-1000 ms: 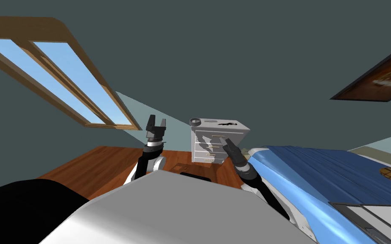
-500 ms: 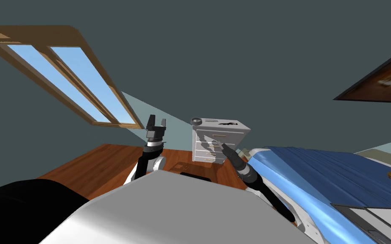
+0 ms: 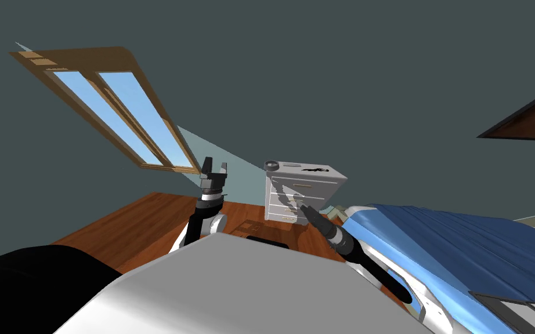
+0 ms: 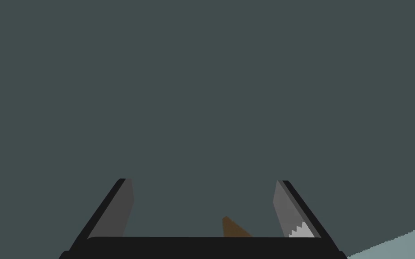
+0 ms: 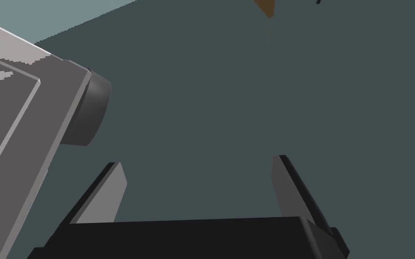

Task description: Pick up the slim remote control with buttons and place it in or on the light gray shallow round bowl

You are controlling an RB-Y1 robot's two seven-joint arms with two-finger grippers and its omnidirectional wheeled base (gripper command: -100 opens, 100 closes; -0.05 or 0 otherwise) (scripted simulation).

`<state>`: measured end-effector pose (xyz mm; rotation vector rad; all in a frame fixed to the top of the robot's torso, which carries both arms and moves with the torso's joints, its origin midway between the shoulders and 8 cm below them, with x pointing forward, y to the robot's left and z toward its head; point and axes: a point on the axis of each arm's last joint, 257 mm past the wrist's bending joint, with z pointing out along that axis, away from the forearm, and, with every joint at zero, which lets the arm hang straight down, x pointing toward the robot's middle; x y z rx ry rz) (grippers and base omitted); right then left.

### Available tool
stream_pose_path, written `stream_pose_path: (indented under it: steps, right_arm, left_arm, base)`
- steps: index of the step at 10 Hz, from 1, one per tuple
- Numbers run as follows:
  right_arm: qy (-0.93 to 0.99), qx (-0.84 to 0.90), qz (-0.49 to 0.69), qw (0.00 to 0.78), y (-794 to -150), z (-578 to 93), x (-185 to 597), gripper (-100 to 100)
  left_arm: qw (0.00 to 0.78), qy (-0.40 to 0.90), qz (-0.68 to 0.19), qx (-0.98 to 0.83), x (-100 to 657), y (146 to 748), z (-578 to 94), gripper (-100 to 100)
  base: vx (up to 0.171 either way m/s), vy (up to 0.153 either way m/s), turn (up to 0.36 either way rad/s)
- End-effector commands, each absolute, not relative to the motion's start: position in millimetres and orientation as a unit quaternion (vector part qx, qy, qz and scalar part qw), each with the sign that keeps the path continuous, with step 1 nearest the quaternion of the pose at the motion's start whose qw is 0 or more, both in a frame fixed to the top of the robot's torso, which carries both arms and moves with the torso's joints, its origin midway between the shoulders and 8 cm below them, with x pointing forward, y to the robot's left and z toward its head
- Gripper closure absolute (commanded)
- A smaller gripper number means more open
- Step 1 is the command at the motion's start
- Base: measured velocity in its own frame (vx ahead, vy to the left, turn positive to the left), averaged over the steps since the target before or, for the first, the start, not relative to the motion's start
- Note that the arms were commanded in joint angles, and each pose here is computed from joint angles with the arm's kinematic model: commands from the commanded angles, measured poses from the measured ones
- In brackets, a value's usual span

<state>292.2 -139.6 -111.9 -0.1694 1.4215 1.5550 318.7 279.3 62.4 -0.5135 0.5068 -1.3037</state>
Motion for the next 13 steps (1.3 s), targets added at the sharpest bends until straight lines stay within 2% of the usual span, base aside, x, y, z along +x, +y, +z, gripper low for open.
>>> stream_pose_path:
  steps: [1, 5, 8, 13]
  right_arm:
    - [0.602, -0.085, 0.63, 0.482, -144, -120, 289, -100]
    - [0.651, -0.14, 0.601, 0.443, -155, -160, 275, -100]
    - [0.673, -0.16, 0.581, 0.43, -168, -166, 273, -100]
    - [0.728, -0.219, 0.525, 0.382, -207, -203, 260, -100]
  left_arm:
    - [0.735, 0.231, -0.593, -0.234, 319, 279, 62, 0]
    - [0.735, 0.231, -0.593, -0.234, 319, 279, 62, 0]
    - [0.735, 0.231, -0.593, -0.234, 319, 279, 62, 0]
    - [0.735, 0.231, -0.593, -0.234, 319, 279, 62, 0]
  base:
    - [-0.015, 0.0, 0.002]
    - [-0.021, 0.01, 0.134]
    - [-0.01, 0.006, 0.004]
    - [-0.008, 0.019, 0.15]
